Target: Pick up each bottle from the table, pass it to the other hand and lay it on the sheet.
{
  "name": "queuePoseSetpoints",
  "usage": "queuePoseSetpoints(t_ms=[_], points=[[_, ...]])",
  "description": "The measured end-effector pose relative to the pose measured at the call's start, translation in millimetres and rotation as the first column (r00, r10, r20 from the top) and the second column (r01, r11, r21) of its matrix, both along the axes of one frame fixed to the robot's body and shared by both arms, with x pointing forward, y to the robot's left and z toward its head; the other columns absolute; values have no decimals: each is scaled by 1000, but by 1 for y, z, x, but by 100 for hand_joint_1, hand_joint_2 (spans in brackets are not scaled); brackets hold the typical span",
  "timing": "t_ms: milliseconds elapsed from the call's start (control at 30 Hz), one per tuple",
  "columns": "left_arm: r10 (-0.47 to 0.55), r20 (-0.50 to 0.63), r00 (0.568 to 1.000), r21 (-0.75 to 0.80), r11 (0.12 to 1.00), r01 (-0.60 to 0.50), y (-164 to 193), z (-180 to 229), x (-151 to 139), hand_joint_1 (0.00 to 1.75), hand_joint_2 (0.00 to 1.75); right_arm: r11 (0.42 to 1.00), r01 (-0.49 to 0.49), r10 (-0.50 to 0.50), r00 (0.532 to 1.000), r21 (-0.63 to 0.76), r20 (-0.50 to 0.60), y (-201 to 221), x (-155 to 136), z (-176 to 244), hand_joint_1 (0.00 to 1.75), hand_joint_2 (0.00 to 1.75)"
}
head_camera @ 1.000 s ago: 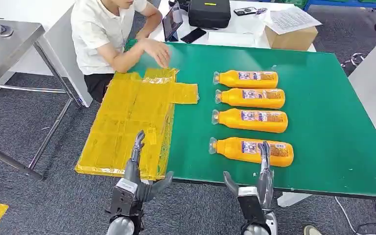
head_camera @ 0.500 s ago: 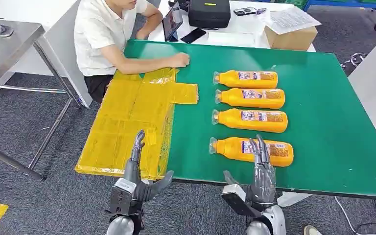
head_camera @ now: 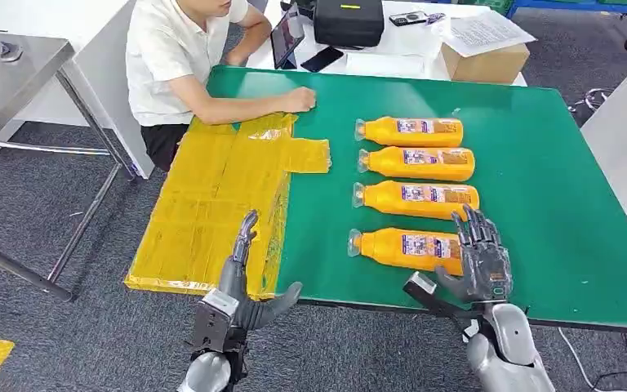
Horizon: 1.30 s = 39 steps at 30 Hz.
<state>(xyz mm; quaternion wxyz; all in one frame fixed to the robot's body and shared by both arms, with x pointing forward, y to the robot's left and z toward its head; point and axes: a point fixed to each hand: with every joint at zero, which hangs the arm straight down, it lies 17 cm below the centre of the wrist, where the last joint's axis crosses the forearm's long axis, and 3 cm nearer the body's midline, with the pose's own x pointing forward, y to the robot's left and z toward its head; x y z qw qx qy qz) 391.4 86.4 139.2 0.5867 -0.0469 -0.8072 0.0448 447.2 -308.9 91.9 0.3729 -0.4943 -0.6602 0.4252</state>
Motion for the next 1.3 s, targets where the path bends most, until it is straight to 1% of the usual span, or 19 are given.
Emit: queuePoseSetpoints(t_ms=[267,367,467,600,667,900,1167,1200,1233,1267,1300], points=[[-1,-2,1000,-3,1000,1,-2,0,0,0,175,1000,19,-20,999,-21,-34,-13,5,-9,0,175],[-1,-1,1000,-3,1000,1,-2,0,0,0,175,999,34,-36,997,-31,-73,-16,9,-17,0,175],[-2,0,1000,2,1000,2,-2,0,0,0,175,999,41,-44,988,-22,-150,-18,14,-31,0,175],[-7,-1,1000,5,1000,7,-3,0,0,0,175,999,48,-41,947,13,-320,-24,17,-64,0,175],[-9,-1,1000,5,1000,9,-4,0,0,0,175,999,50,-41,933,14,-359,-29,21,-69,0,175],[-21,-3,1000,6,1000,21,-6,0,0,0,175,1000,28,-30,902,-10,-431,-32,29,-79,0,175],[-45,-8,999,2,999,45,-11,0,-1,0,175,998,15,-46,860,-64,-509,-41,35,-88,0,175],[-46,-8,999,2,999,46,-11,0,-1,0,175,997,13,-47,856,-70,-515,-42,36,-88,30,175],[-48,-7,999,2,999,48,-11,0,-1,0,175,997,9,-48,851,-76,-523,-43,36,-89,159,175],[-48,-5,999,3,999,48,-12,1,-1,0,175,996,3,-49,845,-86,-532,-44,36,-90,175,175],[-48,-1,999,3,999,48,-11,3,-1,0,175,996,0,-51,840,-94,-540,-46,35,-92,175,175]])
